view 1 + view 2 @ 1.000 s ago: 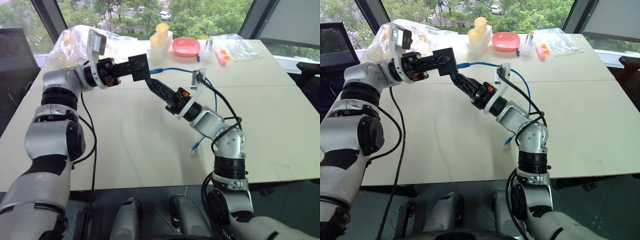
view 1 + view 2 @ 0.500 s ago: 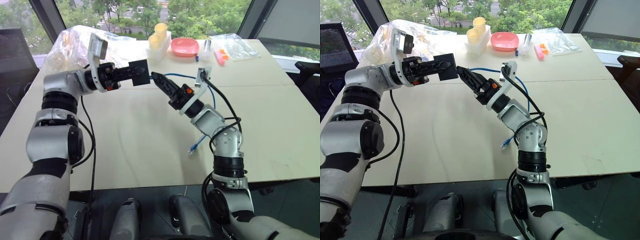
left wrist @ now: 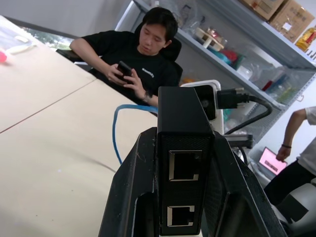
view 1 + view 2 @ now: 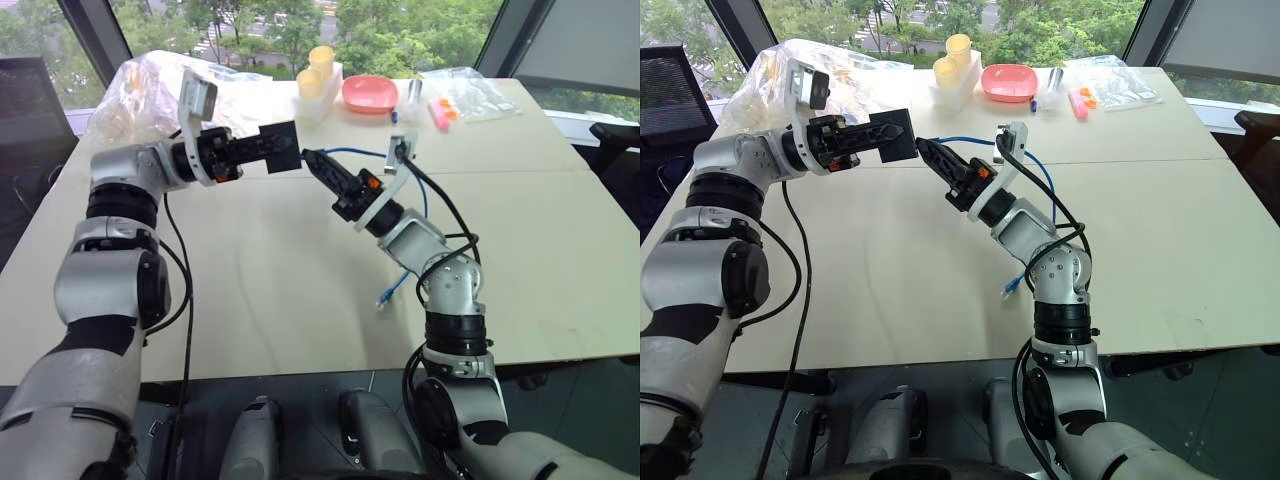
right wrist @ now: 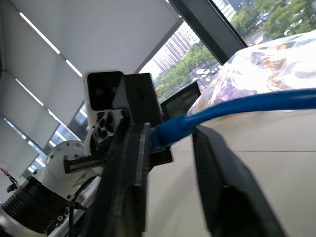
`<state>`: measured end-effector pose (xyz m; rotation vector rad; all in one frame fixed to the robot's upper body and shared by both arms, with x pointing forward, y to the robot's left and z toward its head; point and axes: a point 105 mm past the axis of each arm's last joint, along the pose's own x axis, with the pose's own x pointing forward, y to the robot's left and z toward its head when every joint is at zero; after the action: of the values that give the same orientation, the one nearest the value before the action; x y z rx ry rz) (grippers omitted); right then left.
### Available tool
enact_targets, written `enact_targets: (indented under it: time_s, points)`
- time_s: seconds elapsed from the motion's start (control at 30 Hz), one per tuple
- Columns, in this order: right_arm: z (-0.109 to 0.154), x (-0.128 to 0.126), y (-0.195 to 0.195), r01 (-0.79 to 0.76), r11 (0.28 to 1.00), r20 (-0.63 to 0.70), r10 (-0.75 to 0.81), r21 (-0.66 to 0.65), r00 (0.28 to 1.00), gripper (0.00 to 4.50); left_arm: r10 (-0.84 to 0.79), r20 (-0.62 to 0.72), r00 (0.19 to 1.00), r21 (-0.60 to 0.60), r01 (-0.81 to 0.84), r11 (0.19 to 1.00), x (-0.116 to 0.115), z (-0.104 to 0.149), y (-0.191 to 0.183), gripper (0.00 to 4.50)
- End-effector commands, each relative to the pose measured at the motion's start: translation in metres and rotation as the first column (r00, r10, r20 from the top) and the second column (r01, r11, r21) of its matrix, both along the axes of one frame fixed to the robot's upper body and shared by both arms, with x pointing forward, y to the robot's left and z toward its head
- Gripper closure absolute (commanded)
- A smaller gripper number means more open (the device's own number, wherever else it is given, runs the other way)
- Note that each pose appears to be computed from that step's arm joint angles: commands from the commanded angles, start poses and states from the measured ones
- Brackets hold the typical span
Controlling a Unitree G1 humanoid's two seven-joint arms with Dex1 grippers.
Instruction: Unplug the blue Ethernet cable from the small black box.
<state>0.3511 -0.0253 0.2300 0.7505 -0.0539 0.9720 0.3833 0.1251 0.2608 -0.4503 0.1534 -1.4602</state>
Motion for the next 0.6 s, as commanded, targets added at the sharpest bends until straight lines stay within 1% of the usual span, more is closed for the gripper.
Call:
enact_targets:
  time_s: [0.03,0.4,0.5,0.53,0.6]
  points:
    - [0.0092,-0.0052,0.0005,-0.007,1.000,0.044,0.007,0.012,0.999,3.14,-0.011,0.069,0.998,0.000,0.011,1.000,-0.0017,0.0174,-0.0011,3.99]
    - [0.0081,-0.0074,0.0061,-0.024,1.000,0.054,0.024,0.002,0.998,3.14,-0.004,0.067,0.998,-0.007,0.004,1.000,-0.0010,0.0170,-0.0004,3.99]
    - [0.0091,-0.0076,0.0066,-0.023,1.000,0.058,0.022,0.009,0.998,3.95,-0.005,0.067,0.998,-0.007,0.006,1.000,-0.0011,0.0167,-0.0010,3.99]
    - [0.0095,-0.0077,0.0067,-0.023,1.000,0.060,0.023,0.010,0.998,4.40,-0.006,0.066,0.998,-0.007,0.006,1.000,-0.0010,0.0166,-0.0014,3.99]
    - [0.0102,-0.0082,0.0071,-0.028,1.000,0.066,0.027,0.012,0.997,4.47,-0.007,0.066,0.998,-0.007,0.007,1.000,-0.0009,0.0163,-0.0021,3.99]
